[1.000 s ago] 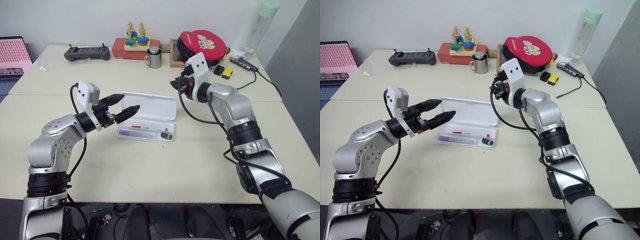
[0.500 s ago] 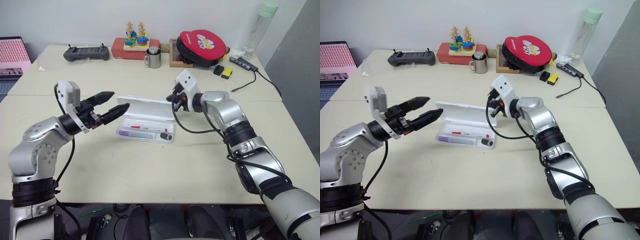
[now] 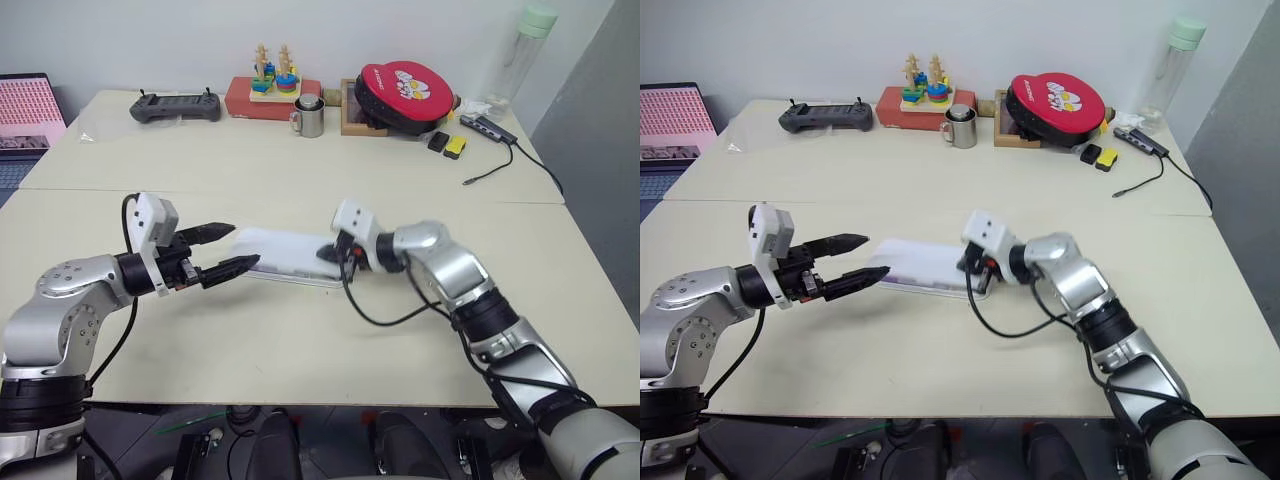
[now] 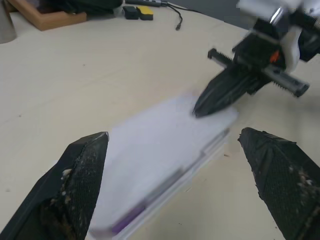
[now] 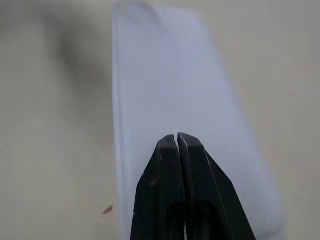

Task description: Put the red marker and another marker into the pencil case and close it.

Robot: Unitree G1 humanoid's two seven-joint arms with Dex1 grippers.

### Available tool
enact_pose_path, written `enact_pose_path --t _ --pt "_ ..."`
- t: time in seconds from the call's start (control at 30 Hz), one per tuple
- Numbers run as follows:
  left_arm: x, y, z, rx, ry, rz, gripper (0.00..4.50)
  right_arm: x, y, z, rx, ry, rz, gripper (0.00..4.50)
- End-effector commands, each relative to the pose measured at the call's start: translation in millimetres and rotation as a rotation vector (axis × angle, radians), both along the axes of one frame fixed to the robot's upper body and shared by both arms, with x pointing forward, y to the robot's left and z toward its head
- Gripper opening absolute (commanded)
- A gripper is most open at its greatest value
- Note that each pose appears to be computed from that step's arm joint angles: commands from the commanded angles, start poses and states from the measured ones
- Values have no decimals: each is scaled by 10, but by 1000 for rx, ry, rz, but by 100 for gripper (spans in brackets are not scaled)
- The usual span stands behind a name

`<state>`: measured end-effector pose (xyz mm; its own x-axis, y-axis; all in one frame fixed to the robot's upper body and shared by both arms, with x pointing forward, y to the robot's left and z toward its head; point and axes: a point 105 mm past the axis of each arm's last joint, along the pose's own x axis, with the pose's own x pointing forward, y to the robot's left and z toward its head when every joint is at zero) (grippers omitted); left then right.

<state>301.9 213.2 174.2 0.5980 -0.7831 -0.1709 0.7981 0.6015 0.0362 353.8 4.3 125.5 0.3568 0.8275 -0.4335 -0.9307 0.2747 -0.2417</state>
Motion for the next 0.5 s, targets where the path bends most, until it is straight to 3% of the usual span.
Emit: enact_pose_path --t 0.03,0.2,0.27,0.4,0.47,0.5 --pt "-22 -43 19 33 -20 -20 450 -12 -21 -166 -54 7 -32 5" --pt "10 -28 16 34 -30 7 450 -32 -16 -170 -21 9 -44 5" --pt "74 26 20 37 -45 61 450 -39 -1 71 147 34 -69 5" --pt "207 139 36 12 -56 175 450 -43 -80 343 303 2 -91 5" --pt "390 209 59 -104 -57 321 450 52 -511 417 370 -18 -247 43" --pt "414 189 -21 -94 -48 352 450 72 -734 450 417 -20 -329 57"
